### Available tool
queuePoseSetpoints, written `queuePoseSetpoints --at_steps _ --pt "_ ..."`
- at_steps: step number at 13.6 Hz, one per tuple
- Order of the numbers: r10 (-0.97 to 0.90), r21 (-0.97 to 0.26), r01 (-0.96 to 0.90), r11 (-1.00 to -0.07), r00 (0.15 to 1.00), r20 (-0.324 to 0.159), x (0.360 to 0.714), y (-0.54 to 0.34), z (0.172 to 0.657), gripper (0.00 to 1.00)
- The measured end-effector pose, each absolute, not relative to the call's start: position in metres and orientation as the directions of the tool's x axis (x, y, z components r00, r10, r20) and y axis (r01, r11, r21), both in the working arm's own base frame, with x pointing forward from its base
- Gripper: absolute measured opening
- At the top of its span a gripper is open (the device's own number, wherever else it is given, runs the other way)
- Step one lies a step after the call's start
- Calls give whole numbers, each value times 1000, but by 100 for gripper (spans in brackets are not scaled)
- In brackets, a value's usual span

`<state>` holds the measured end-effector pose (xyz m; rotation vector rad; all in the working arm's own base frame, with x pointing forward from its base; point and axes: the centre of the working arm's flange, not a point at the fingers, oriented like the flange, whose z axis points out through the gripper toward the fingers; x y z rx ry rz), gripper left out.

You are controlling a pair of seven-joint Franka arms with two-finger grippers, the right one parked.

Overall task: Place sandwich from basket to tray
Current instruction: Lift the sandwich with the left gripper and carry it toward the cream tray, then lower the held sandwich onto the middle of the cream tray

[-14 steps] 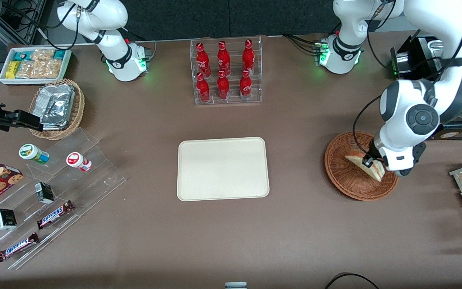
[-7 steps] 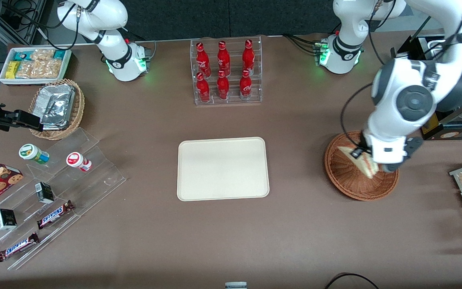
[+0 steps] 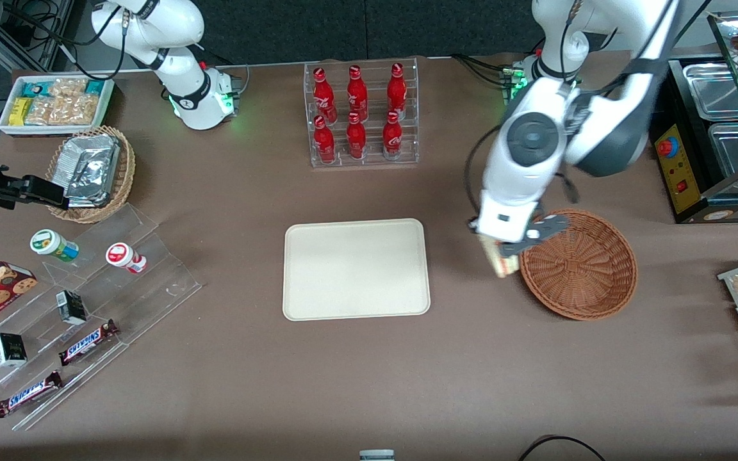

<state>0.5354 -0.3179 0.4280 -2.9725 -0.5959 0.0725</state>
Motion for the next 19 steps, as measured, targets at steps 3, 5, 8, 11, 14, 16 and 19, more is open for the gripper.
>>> queuePoseSetpoints --at_steps 3,5,8,11,14,16,19 --pt "307 -113 299 -948 949 -66 527 -380 397 14" --pt "274 -102 265 -959 958 -86 526 -412 374 14" --pt "244 -63 238 -969 965 -95 534 -445 343 14" --pt "206 -65 200 -978 973 -103 530 -472 311 14" --pt "179 -38 177 -984 980 -86 527 -490 290 14" --pt "159 -55 155 -986 985 -69 520 -500 273 14" --pt "159 -67 155 -986 986 -51 509 -514 251 14"
